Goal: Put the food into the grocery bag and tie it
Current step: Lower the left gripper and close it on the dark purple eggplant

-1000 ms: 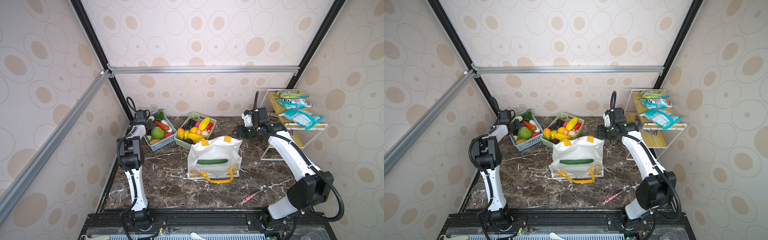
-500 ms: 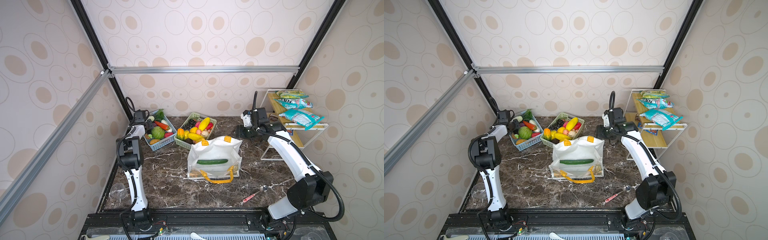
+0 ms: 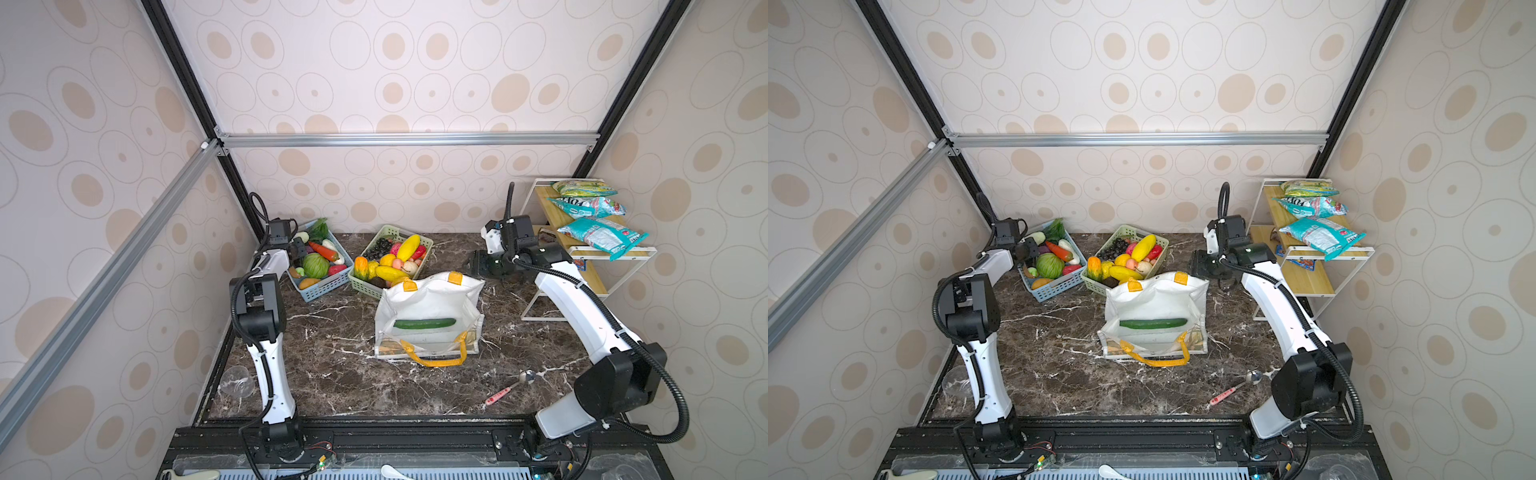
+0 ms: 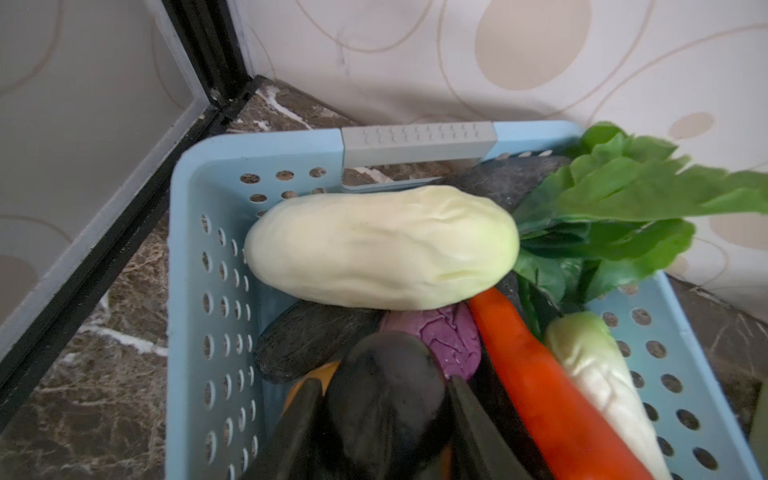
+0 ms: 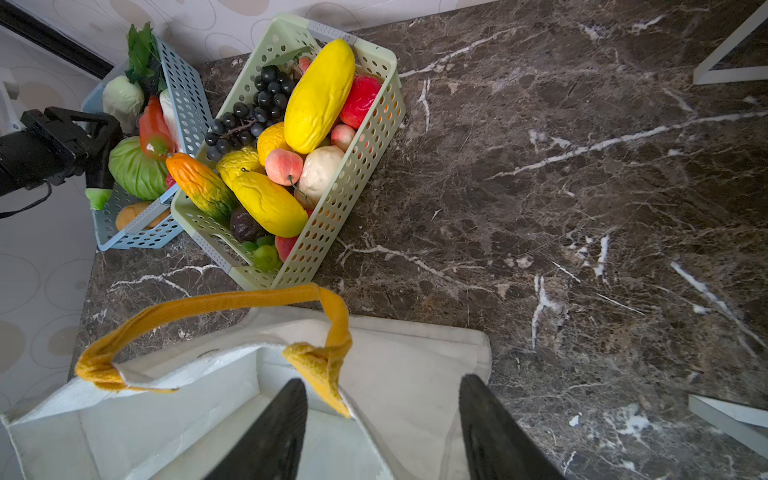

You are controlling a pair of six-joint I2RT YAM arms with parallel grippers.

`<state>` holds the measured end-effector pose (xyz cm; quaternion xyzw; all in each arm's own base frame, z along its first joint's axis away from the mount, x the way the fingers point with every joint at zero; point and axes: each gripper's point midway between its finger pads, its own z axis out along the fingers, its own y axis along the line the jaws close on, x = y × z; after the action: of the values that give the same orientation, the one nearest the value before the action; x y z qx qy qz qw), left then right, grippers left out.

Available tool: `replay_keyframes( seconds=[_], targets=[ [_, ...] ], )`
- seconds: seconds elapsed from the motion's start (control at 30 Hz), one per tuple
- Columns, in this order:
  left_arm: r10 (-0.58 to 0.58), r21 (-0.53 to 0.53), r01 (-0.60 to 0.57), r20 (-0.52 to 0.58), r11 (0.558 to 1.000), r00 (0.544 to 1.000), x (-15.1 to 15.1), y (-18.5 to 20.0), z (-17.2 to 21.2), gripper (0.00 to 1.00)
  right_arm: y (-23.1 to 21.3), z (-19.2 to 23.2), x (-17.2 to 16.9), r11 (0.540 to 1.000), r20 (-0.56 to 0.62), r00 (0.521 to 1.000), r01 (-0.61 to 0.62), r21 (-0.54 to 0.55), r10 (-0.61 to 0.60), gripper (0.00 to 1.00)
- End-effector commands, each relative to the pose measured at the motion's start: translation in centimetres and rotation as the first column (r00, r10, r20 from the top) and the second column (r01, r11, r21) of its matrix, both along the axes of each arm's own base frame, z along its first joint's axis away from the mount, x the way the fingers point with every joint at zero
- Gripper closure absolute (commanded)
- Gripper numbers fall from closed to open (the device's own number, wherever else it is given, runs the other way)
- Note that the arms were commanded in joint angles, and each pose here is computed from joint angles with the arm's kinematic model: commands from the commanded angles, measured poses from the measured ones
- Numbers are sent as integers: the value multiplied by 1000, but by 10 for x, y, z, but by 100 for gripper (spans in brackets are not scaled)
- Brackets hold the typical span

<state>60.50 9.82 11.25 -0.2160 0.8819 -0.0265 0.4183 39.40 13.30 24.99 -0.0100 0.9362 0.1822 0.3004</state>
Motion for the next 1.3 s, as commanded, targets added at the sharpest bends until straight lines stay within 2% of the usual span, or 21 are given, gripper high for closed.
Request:
replay_keyframes(
  seconds=[0.0, 0.27, 0.73, 1.1, 1.27],
  targets=[
    [10, -6, -10, 72, 1000, 997, -2, 1, 39, 58, 0, 9, -8, 1000, 17, 1000, 0, 5, 0, 39],
    [1, -48, 4, 105, 999, 995, -8, -6, 57, 58, -1, 8, -14, 1000, 19, 1000, -3, 5, 3, 39],
    [-45, -116, 71, 217, 991, 975, -31, -37, 115, 58, 2, 14, -19, 999, 39, 999, -21, 30, 20, 39],
    [-141, -197, 212, 324, 957, 935, -54, -100, 157, 58, -5, 17, -34, 1000, 48, 999, -7, 22, 6, 38],
    [-196, -241, 298, 372, 924, 907, -59, -137, 175, 58, -5, 18, -37, 999, 53, 999, -3, 34, 1, 38]
  ],
)
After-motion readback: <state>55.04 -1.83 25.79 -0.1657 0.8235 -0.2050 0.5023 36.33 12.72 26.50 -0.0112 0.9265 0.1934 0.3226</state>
